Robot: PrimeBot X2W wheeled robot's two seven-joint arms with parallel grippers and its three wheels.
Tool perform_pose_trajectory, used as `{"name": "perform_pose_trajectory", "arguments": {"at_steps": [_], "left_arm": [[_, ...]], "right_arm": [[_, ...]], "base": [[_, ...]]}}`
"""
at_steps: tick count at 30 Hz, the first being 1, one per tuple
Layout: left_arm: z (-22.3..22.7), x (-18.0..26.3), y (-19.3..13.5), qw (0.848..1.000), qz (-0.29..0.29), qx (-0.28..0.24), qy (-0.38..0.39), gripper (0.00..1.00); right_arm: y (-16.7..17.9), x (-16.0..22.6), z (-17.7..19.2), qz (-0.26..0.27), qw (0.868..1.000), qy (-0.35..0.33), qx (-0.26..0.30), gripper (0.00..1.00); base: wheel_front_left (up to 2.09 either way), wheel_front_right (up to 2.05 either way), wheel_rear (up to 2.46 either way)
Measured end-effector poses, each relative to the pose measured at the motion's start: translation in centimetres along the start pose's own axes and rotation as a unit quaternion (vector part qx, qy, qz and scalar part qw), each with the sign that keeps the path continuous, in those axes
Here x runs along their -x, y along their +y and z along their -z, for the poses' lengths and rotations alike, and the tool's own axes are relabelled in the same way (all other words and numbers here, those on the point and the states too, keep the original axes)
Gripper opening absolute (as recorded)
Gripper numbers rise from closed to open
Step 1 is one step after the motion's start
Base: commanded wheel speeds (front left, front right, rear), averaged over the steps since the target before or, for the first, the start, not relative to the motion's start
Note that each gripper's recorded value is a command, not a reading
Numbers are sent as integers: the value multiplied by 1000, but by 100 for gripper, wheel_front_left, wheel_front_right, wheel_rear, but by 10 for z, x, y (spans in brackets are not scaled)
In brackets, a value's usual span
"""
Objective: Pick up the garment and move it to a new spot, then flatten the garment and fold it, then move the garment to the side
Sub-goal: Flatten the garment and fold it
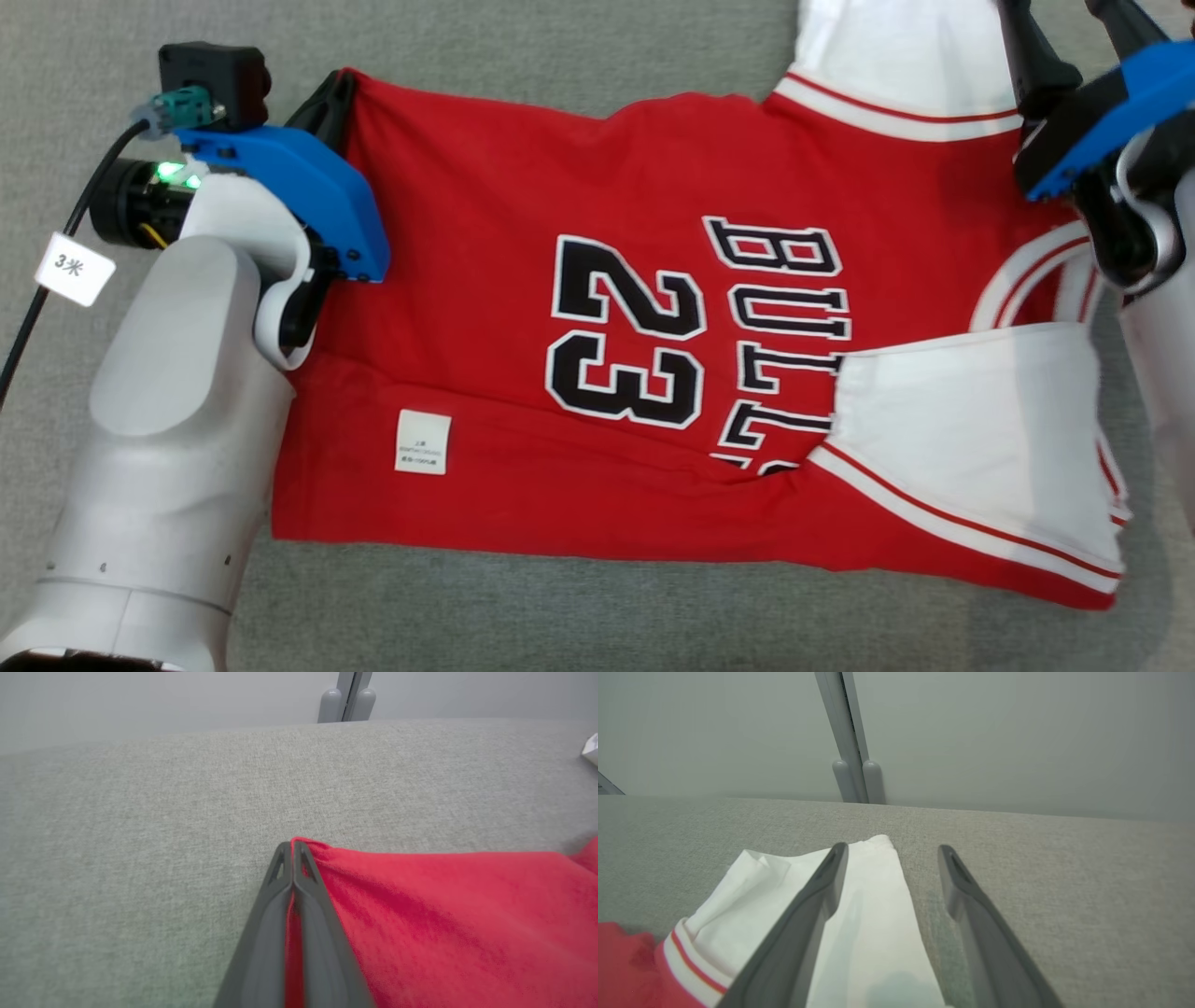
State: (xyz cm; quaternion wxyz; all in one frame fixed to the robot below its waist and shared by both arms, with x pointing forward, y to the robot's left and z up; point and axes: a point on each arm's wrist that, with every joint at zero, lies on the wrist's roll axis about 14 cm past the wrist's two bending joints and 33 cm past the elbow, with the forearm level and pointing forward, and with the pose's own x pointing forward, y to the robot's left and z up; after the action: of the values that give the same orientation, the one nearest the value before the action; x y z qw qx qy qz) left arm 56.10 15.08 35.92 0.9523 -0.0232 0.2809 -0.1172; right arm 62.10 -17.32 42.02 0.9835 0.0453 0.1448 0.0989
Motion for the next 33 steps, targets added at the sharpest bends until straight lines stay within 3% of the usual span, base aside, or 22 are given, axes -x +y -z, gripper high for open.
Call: {"name": "perform_pose_trajectory", "arguments": {"at_steps": [5,11,12,13,14,17,24,33], "left_arm": [[11,-6,8,1000,-6,4,5,0],[17,-11,12,1000,-8,9,4,0],[17,-11,13,1000,-8,9,4,0],[17,-12,12,1000,-8,9,3,0],[16,-12,12,1000,-7,10,1,0],[12,-10,11,1000,-8,10,-12,0],[-14,2,12,997,-14,21,-72,0],[-29,42,5,988,-22,53,-143,0]], "right_arm": [[13,-37,22,-18,998,58,13,100],[14,-56,47,-17,992,120,20,100],[14,-57,47,-17,992,123,19,78],[14,-57,47,-17,991,129,19,21],[14,-57,47,-18,991,133,20,0],[14,-54,41,-20,992,124,22,0],[13,-37,-8,-34,999,11,30,0],[22,29,-36,-69,993,-89,20,0]], "base": [[0,0,0],[0,0,0],[0,0,0],[0,0,0],[0,0,0],[0,0,0],[0,0,0],[0,0,0]]}}
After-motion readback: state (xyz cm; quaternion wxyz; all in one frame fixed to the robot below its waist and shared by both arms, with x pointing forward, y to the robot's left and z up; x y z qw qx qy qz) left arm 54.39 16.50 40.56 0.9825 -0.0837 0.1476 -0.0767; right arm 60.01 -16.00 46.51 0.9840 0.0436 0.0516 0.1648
